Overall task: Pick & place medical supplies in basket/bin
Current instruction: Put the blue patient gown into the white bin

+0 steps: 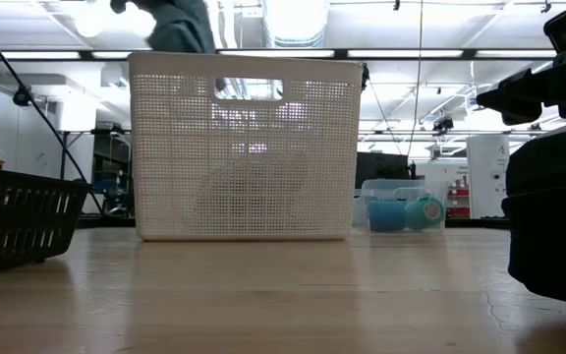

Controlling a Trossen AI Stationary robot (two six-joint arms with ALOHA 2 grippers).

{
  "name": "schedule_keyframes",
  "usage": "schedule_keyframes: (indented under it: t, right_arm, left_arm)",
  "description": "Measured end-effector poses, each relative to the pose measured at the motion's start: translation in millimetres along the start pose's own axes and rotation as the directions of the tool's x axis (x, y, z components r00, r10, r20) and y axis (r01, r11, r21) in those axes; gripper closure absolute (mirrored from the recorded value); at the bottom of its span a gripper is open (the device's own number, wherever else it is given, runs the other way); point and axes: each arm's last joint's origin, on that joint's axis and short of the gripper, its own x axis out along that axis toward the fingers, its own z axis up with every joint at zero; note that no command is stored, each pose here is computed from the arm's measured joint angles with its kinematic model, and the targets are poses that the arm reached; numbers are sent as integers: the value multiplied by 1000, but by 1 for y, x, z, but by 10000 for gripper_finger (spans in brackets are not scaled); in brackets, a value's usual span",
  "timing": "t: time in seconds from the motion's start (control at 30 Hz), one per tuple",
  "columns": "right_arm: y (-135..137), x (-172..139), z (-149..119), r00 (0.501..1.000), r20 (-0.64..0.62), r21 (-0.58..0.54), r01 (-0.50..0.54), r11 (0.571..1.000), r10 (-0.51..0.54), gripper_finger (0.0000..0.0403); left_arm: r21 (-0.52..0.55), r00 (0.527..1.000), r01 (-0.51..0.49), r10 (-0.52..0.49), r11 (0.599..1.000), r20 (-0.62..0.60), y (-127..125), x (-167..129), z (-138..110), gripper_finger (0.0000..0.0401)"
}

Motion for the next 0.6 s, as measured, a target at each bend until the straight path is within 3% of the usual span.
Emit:
schedule_keyframes:
  t: [0.2, 0.43, 0.6]
  right_arm:
    - [0, 0, 0, 1000, 0, 0, 0, 1000, 0, 197]
    - [0, 0, 0, 1000, 0, 0, 0, 1000, 0, 197]
    - [0, 0, 0, 1000, 0, 0, 0, 1000, 0, 197]
  left_arm:
    - [-30, 993, 77, -74, 997, 95, -16, 36, -2, 272]
    - [-58, 989, 146, -147, 988, -14, -35, 76, -26, 272]
    - [-55, 971, 200, -205, 978, -124, -49, 84, -43, 272]
